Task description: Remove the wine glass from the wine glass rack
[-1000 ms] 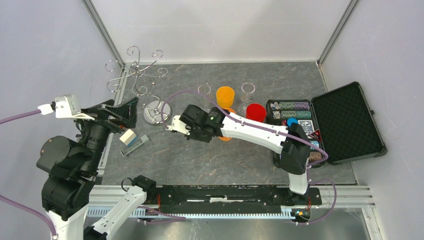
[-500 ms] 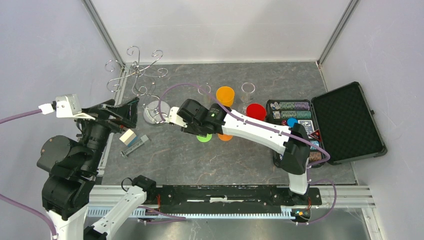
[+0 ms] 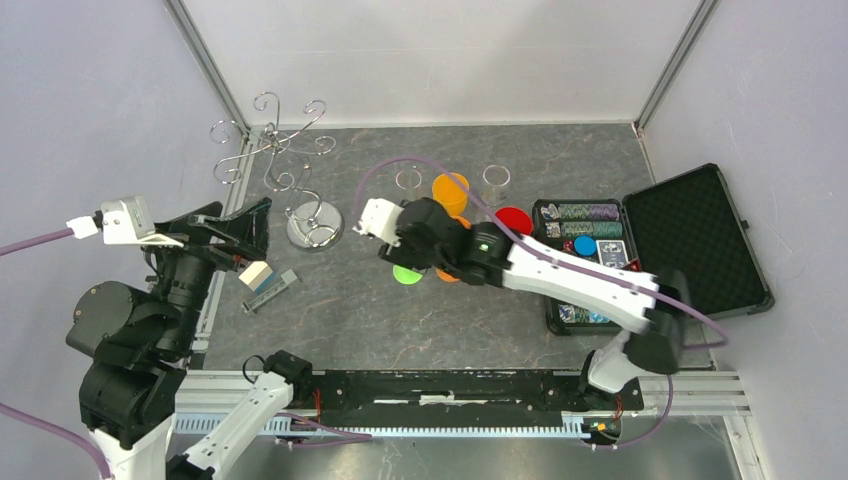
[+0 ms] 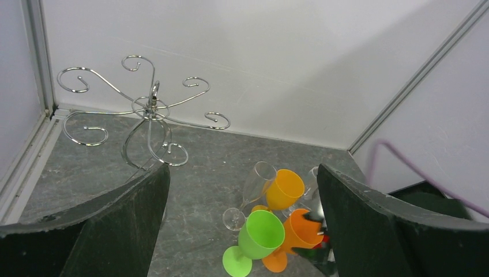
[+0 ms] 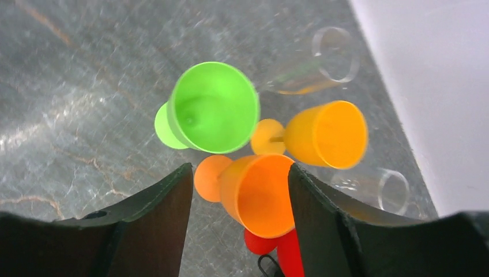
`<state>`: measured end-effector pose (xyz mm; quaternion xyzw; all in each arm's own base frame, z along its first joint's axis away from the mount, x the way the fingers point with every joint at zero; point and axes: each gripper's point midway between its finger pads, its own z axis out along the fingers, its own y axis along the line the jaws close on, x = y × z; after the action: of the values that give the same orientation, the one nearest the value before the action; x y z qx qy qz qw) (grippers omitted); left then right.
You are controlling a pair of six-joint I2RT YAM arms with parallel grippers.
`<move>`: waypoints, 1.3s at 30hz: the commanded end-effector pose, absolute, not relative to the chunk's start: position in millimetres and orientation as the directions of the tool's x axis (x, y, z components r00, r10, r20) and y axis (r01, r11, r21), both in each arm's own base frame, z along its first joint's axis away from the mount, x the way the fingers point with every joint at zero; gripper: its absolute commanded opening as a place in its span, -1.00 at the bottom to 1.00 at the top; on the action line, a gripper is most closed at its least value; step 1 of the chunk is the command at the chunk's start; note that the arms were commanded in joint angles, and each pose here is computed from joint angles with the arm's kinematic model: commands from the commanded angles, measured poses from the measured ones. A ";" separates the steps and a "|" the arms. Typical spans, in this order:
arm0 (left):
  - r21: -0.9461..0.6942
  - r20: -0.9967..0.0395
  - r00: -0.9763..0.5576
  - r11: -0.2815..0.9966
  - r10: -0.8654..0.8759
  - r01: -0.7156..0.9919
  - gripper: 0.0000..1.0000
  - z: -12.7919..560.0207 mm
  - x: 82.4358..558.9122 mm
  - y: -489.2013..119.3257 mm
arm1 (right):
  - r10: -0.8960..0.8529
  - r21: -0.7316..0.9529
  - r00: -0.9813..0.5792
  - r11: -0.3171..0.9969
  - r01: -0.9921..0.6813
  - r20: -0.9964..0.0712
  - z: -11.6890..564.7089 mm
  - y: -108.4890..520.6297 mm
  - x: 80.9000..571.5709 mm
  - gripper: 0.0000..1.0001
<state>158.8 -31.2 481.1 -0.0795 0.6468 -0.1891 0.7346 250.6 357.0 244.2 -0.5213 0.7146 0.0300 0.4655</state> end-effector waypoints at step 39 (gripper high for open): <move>-0.363 -0.929 -0.032 0.924 -0.369 -0.116 1.00 388.1 137.7 15.9 | 0.177 0.209 0.147 0.947 0.243 -0.973 356.0 -30.4 178.8 0.96</move>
<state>142.2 15.0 380.1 -0.1592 0.7229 -0.0806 0.6675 180.3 -27.0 358.5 0.1403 0.6536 -0.0319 0.7430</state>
